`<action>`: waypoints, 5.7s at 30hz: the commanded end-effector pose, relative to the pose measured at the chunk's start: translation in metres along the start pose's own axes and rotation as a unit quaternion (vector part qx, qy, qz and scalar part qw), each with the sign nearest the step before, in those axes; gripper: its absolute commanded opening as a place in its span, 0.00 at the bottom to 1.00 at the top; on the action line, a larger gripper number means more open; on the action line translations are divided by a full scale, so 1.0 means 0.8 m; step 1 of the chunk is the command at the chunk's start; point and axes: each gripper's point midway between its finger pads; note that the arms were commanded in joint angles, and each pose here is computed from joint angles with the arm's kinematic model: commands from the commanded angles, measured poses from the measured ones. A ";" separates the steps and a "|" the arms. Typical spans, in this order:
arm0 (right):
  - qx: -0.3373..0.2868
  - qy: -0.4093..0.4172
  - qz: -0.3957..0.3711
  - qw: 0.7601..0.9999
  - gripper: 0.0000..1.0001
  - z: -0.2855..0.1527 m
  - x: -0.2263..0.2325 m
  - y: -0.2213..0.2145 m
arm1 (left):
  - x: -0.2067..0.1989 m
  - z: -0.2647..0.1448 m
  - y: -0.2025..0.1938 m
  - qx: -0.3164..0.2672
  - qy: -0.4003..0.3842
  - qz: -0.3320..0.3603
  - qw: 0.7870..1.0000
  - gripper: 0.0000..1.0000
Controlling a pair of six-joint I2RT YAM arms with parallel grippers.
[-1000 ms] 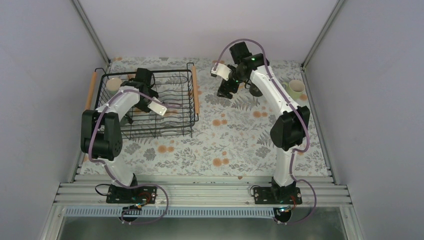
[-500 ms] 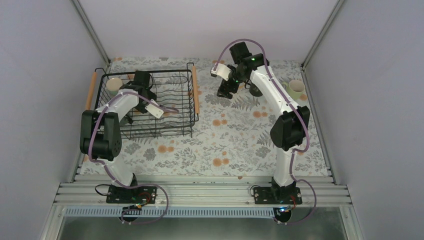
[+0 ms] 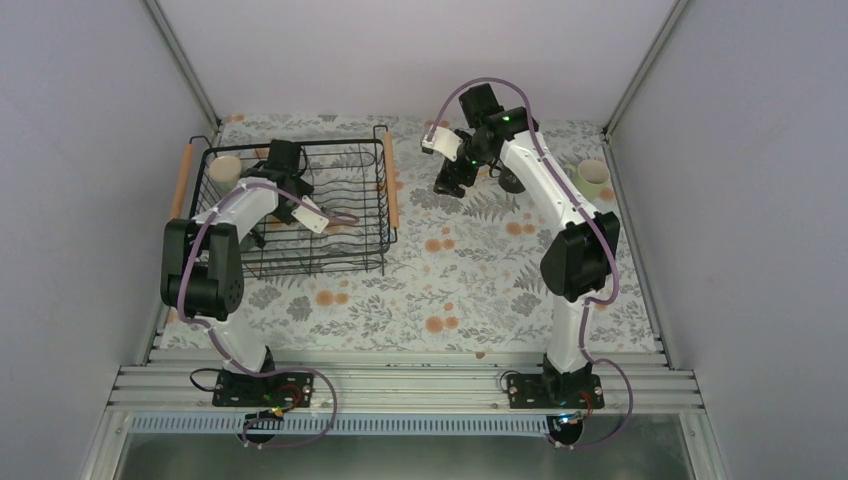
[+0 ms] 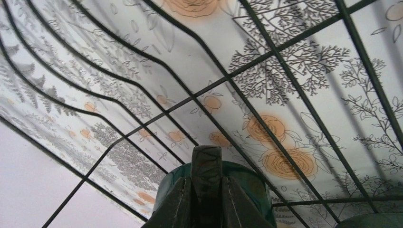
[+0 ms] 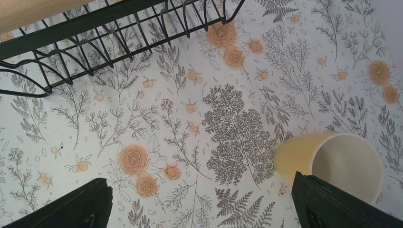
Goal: Unload the cups from the dish rack
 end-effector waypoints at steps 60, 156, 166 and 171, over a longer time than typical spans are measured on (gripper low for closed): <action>-0.299 0.157 -0.086 0.937 0.99 -0.177 0.103 0.141 | 0.317 -0.478 0.039 -0.509 0.491 -0.192 0.681 0.02; 0.199 -0.108 0.349 0.909 0.11 -0.059 -0.137 -0.463 | -0.033 -0.196 -0.190 -0.126 0.227 -0.402 0.878 1.00; 0.187 -0.094 0.348 0.914 0.31 -0.053 -0.140 -0.458 | -0.049 -0.161 -0.165 -0.130 0.200 -0.314 0.919 0.99; 0.175 -0.092 0.341 0.919 0.46 -0.060 -0.140 -0.447 | -0.056 -0.148 -0.156 -0.078 0.202 -0.218 0.952 0.97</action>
Point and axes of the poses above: each gripper's point midway between its finger pads, its own z axis out along the fingers, its own x axis along the line the jaws close on, y = z × x, and after that the axes turned 15 degrees about z, right-handed
